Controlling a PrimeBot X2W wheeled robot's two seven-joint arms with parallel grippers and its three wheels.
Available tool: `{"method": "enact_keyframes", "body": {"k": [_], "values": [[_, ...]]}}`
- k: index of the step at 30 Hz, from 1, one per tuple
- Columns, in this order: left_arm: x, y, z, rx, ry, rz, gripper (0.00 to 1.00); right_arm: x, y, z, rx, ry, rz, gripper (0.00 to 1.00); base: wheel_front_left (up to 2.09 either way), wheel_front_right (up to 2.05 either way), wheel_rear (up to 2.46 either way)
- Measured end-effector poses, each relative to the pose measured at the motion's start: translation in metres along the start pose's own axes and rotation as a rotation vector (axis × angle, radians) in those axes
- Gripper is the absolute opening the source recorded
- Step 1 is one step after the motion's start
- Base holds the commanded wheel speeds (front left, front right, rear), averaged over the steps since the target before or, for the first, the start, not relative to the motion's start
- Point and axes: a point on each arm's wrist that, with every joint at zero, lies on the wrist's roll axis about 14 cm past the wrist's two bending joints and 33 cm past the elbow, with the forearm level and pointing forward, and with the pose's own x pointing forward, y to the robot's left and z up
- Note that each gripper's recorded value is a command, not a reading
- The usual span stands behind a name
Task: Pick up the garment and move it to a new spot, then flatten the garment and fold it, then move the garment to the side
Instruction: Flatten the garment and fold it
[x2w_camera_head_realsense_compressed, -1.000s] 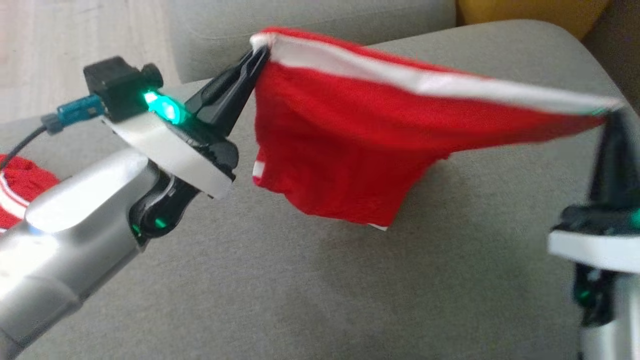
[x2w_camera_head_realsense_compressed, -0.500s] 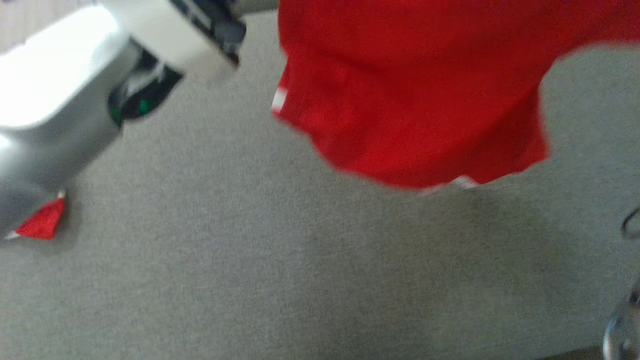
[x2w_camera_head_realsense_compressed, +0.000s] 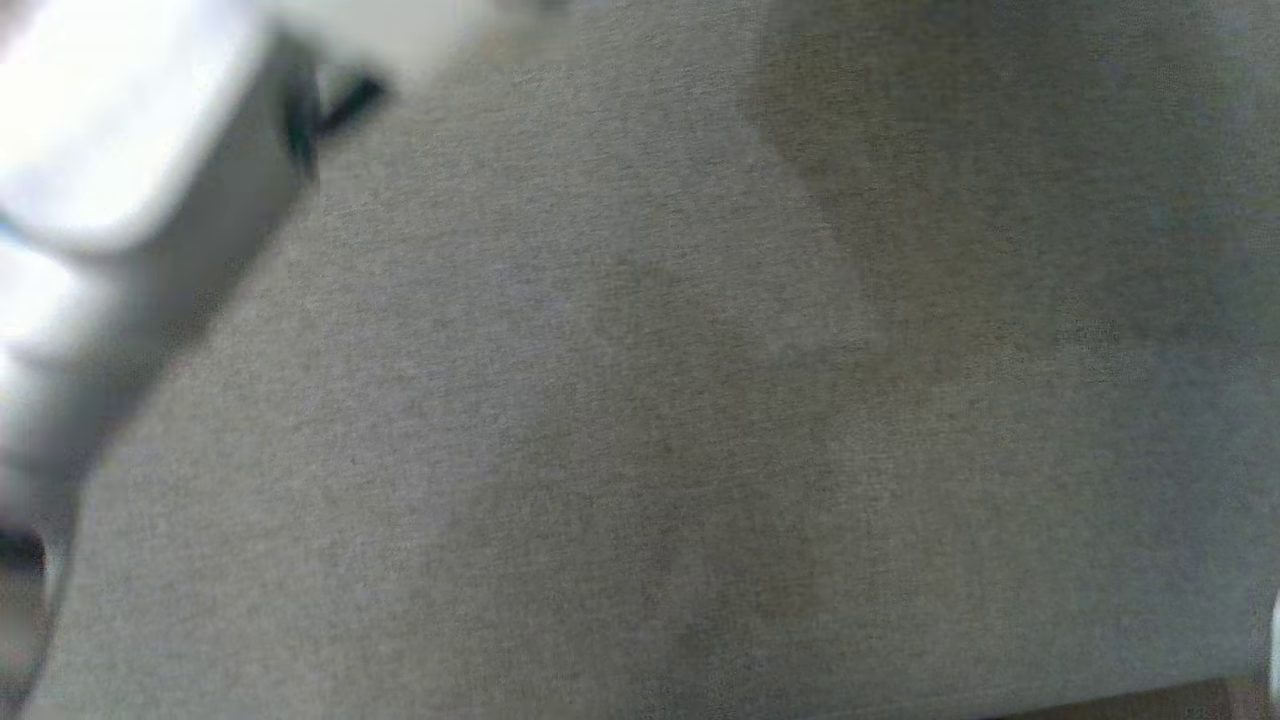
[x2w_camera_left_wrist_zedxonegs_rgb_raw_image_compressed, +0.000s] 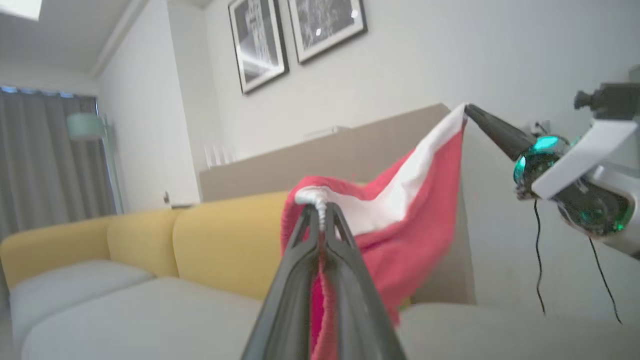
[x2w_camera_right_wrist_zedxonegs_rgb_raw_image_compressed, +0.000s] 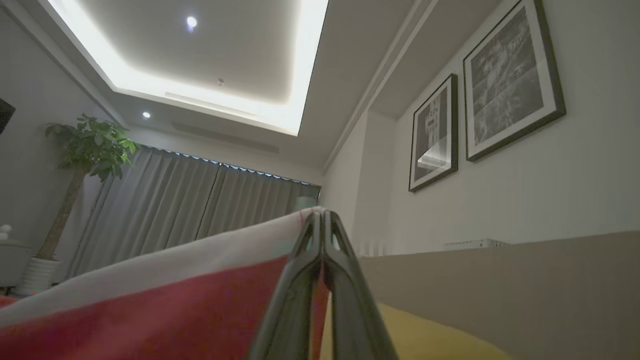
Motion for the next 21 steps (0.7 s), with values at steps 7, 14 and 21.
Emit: {"method": "enact_keyframes", "body": {"k": [7,14,21], "values": [[-0.089,-0.051,-0.095,-0.162,0.239,0.051,0.00,-0.090,0.007,-0.058,0.061,0.270,-0.016,0.00,0.00,0.00,0.00],[-0.142,-0.129,-0.115,-0.287,0.343,0.035,0.00,-0.165,0.000,-0.057,0.098,0.436,-0.063,0.00,0.00,0.00,0.00],[-0.177,-0.196,-0.109,-0.402,0.401,0.048,0.00,-0.226,-0.034,-0.022,0.058,0.522,-0.171,0.00,0.00,0.00,0.00]]}}
